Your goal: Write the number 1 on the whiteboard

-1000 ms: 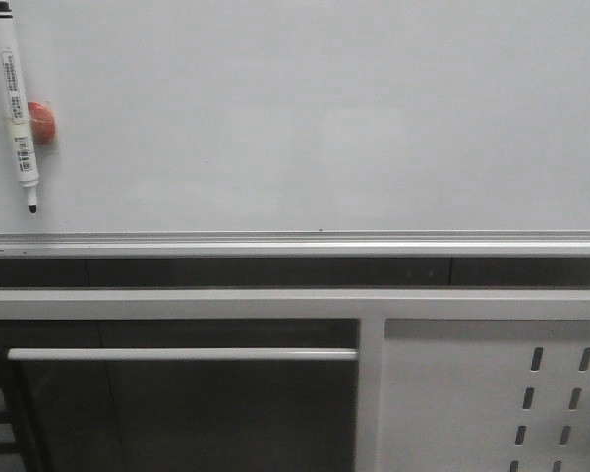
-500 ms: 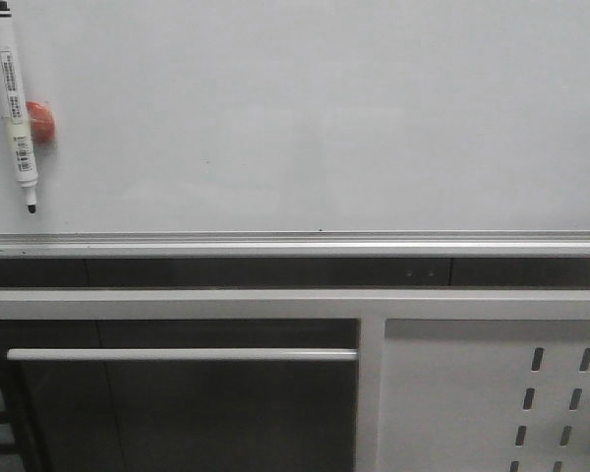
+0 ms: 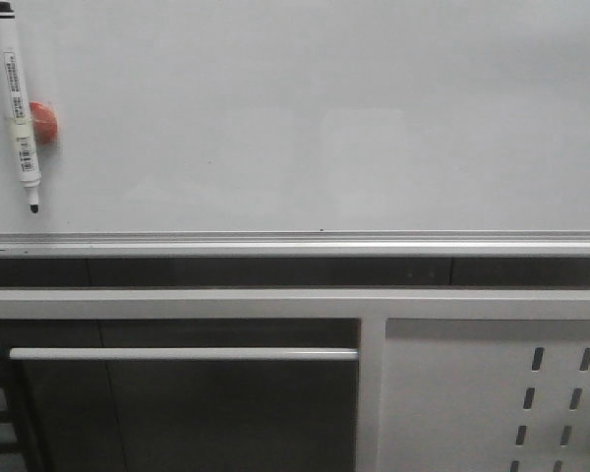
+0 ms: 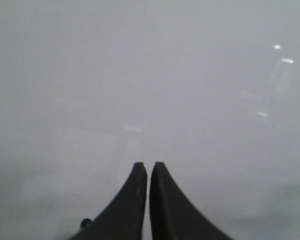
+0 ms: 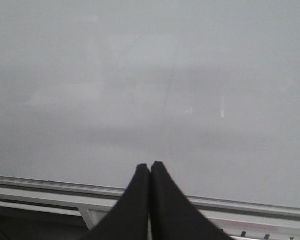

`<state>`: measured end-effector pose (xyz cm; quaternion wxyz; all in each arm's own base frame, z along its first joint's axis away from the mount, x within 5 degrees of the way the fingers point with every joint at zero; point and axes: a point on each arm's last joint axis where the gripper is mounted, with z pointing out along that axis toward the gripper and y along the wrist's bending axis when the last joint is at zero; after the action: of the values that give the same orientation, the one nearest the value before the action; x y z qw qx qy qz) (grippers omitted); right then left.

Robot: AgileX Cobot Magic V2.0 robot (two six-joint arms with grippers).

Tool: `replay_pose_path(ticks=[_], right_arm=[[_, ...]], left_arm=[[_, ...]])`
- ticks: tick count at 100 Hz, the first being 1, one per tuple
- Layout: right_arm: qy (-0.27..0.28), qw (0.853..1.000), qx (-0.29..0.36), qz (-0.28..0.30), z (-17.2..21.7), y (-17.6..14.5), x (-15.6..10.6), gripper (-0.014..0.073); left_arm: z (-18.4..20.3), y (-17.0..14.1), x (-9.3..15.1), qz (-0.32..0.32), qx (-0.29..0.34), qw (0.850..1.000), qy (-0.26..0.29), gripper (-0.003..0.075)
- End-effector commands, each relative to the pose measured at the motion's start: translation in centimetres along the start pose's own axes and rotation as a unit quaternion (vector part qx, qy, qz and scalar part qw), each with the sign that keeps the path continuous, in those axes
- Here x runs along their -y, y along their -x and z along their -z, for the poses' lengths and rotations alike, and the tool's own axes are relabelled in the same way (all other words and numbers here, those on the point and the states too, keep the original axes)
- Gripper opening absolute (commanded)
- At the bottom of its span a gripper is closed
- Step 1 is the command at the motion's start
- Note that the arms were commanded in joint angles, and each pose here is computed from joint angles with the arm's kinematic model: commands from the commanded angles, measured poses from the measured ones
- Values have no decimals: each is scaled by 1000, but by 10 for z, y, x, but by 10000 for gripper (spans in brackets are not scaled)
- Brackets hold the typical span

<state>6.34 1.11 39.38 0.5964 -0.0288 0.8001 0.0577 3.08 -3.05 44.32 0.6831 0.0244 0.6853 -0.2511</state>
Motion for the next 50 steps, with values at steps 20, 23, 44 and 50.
replay_pose_path(ticks=[20, 23, 44, 50], right_arm=[[25, 999, 3, 37, -35, 20, -3, -61], [29, 999, 0, 37, -37, 20, -3, -61], [33, 999, -9, 39, -42, 20, -4, -61], [32, 999, -6, 40, -42, 20, -4, -61]], left_arm=[[-52, -20, -24, -72, -49, 996, 9, -18], [-55, -26, -28, -75, -48, 996, 13, -18], [-71, -93, -62, -53, -68, 995, 47, -18], [-72, -110, -70, -45, -70, 995, 59, -18]])
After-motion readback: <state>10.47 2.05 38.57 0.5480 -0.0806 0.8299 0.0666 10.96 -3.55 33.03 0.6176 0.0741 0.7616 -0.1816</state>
